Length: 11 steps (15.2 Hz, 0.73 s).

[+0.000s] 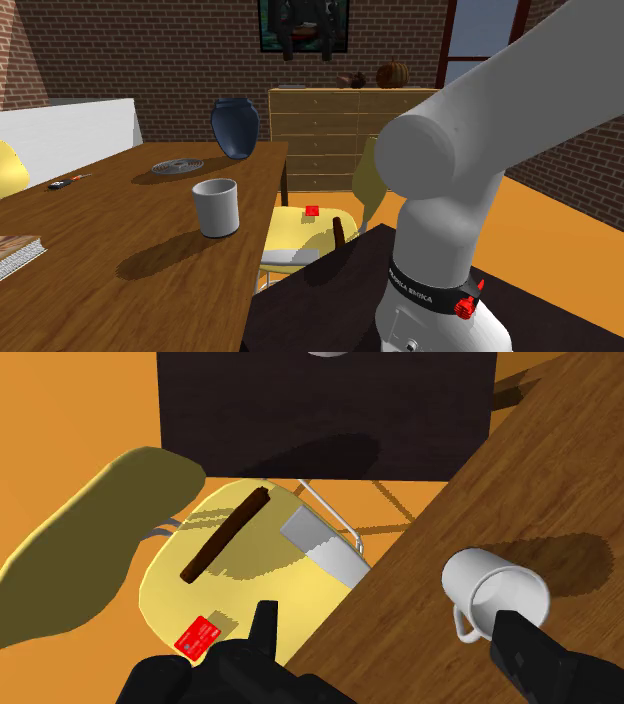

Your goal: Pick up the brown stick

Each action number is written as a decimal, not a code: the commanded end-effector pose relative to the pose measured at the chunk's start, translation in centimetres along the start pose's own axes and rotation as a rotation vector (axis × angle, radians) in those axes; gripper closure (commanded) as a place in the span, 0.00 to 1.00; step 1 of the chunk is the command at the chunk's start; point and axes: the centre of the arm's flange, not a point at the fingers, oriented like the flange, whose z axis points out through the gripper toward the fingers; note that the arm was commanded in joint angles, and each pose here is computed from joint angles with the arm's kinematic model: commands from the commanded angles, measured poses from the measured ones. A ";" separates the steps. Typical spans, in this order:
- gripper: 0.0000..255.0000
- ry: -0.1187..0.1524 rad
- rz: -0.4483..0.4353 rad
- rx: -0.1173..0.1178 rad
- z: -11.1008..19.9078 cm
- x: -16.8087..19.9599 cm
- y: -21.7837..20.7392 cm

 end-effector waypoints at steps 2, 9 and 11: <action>0.00 0.000 0.017 0.001 1.2 0.4 0.4; 0.00 -0.003 0.136 0.008 9.7 2.9 3.1; 0.00 -0.004 0.170 0.010 12.1 3.6 3.9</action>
